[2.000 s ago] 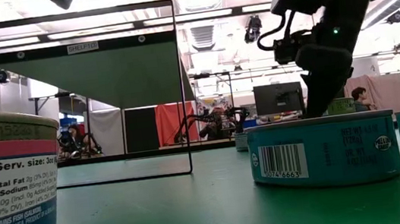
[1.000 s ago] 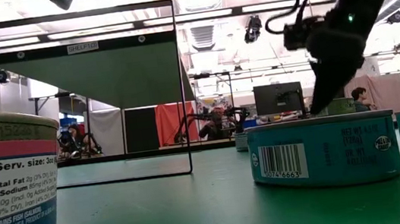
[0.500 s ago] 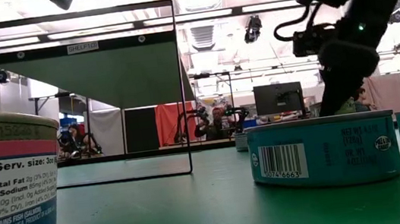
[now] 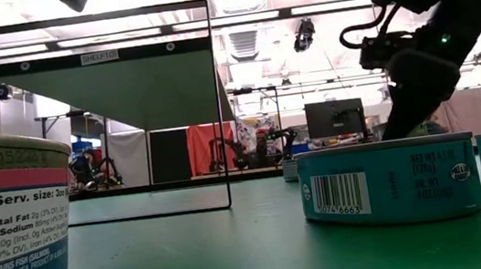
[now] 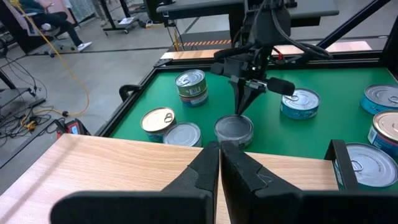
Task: Stack canned seafood by type on shelf
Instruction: Put the green and white tuna can on the shelf
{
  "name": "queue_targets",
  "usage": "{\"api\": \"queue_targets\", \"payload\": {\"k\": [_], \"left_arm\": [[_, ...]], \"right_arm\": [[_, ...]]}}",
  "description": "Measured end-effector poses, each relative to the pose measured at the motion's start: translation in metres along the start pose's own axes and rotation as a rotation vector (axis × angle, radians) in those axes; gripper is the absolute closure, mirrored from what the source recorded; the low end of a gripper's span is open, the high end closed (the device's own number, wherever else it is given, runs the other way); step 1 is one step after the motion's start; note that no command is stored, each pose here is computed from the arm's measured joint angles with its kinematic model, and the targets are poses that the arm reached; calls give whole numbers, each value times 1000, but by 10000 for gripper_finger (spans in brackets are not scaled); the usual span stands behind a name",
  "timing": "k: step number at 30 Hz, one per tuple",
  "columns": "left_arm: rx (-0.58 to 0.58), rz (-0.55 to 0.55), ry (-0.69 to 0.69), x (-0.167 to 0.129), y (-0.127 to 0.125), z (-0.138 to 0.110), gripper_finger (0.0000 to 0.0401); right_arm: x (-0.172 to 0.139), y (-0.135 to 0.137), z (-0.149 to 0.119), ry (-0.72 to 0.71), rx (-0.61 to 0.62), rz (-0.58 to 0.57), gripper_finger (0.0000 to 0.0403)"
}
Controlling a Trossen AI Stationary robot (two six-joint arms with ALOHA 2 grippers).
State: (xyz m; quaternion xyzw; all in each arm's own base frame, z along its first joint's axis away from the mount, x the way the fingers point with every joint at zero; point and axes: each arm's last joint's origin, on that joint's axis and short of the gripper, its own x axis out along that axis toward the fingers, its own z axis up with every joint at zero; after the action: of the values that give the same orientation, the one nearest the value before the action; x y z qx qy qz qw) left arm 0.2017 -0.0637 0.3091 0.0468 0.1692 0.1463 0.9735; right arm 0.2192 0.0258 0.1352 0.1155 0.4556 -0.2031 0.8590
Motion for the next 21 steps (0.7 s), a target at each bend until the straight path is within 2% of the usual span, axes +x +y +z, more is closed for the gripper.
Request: {"api": "queue_targets", "payload": {"k": [21], "left_arm": [[0, 0, 0, 0, 0, 0, 401]], "right_arm": [[1, -1, -2, 15, -15, 4, 390]]}}
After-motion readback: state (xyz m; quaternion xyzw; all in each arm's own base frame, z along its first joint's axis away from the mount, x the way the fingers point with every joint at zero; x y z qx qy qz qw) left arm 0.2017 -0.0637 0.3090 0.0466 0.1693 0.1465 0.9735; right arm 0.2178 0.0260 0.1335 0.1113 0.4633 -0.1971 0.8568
